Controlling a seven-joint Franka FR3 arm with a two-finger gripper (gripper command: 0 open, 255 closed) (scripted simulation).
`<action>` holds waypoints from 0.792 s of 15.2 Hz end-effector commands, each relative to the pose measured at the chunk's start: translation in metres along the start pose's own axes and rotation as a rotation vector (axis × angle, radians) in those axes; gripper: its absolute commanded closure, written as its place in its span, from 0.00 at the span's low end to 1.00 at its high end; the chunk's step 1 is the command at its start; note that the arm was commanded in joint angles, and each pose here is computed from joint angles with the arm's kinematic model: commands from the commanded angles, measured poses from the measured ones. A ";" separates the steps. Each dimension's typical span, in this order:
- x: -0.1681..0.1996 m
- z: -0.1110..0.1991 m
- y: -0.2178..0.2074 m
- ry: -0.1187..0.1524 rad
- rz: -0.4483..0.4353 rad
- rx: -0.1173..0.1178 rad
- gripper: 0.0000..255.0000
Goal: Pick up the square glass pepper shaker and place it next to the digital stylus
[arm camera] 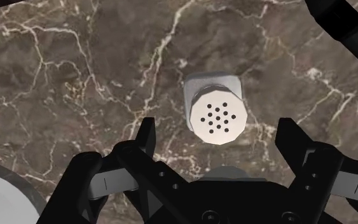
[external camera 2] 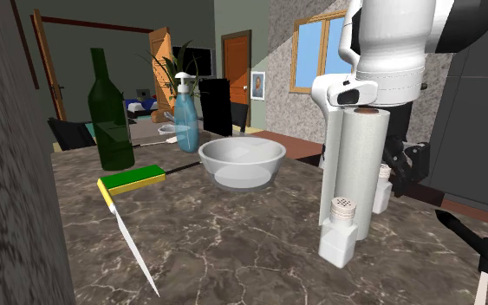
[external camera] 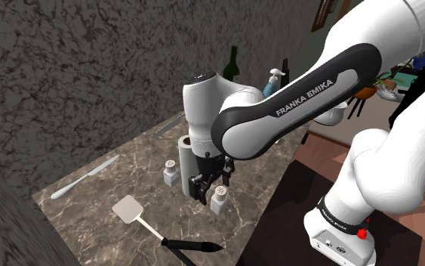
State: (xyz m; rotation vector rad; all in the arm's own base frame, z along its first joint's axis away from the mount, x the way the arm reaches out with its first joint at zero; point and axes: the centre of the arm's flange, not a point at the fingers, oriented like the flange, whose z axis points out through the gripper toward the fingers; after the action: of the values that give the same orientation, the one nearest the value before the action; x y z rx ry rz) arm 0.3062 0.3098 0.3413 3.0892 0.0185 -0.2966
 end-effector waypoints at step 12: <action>0.000 -0.050 0.000 0.000 0.000 0.000 0.00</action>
State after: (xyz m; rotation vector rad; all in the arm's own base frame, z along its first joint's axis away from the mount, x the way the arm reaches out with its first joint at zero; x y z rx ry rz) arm 0.3157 0.3117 0.3902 3.0891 0.0184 -0.2970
